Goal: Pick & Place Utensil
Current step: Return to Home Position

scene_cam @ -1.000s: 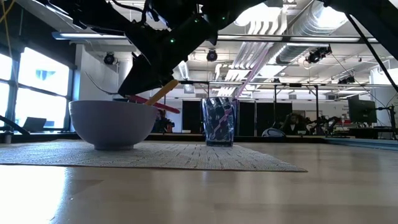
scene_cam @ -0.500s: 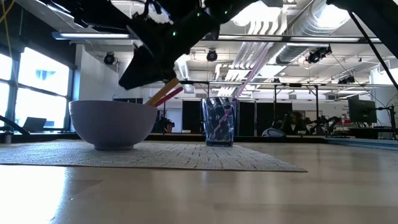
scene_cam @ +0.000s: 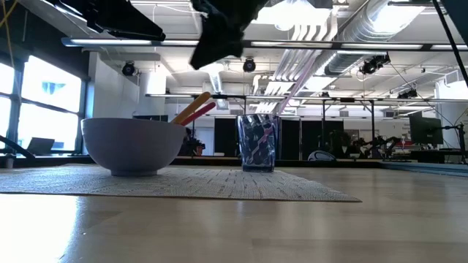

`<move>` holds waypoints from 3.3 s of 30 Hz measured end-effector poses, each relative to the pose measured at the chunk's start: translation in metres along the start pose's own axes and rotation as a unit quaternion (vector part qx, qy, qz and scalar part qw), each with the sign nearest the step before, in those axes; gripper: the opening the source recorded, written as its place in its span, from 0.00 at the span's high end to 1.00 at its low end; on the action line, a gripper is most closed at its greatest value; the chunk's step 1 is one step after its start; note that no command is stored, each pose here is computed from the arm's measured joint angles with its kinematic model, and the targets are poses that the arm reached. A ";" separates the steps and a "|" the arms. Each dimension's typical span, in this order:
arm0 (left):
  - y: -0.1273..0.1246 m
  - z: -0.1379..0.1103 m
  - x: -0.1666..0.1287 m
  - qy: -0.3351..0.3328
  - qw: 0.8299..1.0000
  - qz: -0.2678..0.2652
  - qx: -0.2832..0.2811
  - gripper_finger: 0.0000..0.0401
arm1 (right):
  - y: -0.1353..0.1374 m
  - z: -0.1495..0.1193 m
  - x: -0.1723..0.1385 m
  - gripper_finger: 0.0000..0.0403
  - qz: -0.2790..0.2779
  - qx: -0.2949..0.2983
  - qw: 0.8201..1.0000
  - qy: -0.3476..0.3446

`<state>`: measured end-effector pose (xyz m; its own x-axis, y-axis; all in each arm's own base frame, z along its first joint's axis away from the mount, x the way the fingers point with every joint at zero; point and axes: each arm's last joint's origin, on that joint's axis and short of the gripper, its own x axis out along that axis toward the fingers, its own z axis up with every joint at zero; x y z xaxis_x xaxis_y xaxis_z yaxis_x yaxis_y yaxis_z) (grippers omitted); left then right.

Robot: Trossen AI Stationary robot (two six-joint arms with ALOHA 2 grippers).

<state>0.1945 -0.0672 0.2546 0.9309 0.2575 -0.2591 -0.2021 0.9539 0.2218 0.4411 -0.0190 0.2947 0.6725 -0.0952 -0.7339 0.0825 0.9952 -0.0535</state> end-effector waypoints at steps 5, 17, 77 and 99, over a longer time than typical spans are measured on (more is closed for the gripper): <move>0.000 0.000 0.000 0.000 1.000 0.000 0.000 0.59 | -0.001 -0.013 -0.005 0.87 -0.008 0.017 0.997 0.069; 0.000 0.000 0.000 0.000 1.000 0.000 -0.001 0.59 | 0.022 -0.017 -0.012 0.99 0.000 -0.004 0.996 0.088; 0.000 0.000 0.000 0.000 1.000 0.000 0.000 0.59 | 0.032 -0.300 -0.158 0.98 0.250 0.050 0.894 -0.368; 0.000 0.000 0.000 0.000 1.000 0.000 0.000 0.59 | 0.009 -0.323 -0.152 0.99 0.238 0.013 0.865 -0.441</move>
<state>0.1946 -0.0672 0.2545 0.9307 0.2577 -0.2596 -0.2025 0.9540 0.2212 0.1022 0.0127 0.1866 0.9335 0.3320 0.1353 -0.3494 0.9269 0.1366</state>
